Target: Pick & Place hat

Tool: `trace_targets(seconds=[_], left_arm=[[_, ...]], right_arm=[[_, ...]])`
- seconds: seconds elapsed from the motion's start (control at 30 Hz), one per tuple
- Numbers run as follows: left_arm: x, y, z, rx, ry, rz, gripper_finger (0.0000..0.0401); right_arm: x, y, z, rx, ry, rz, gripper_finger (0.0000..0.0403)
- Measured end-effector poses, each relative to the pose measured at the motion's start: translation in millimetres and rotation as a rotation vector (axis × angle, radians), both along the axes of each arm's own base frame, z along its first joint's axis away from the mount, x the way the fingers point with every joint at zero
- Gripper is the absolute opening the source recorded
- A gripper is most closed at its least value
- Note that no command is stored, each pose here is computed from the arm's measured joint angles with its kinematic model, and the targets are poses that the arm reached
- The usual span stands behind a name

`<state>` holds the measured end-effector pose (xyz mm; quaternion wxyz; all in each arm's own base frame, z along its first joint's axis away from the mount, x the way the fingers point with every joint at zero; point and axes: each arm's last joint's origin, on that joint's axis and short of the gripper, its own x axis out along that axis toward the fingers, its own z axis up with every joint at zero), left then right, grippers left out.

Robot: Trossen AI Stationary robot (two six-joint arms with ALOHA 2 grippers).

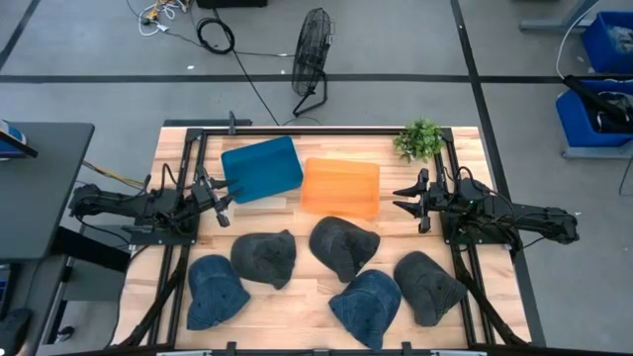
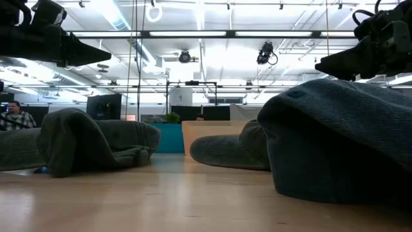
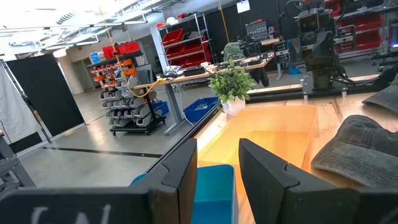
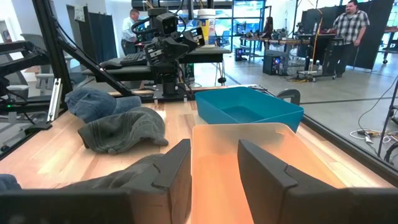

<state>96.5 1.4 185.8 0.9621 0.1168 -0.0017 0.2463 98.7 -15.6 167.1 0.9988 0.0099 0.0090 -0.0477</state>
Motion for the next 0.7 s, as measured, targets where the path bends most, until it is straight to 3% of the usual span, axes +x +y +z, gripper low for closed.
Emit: trace_targets(seconds=[0.5,0.7], left_arm=[[0.0,0.0,0.0,0.000,0.000,0.000,0.0122],[0.0,0.0,0.0,0.000,0.000,0.000,0.0122]], right_arm=[[0.0,0.0,0.0,0.002,0.000,0.000,0.0137],[-0.3,-2.3,-1.2,-0.046,0.019,-0.074,0.0137]])
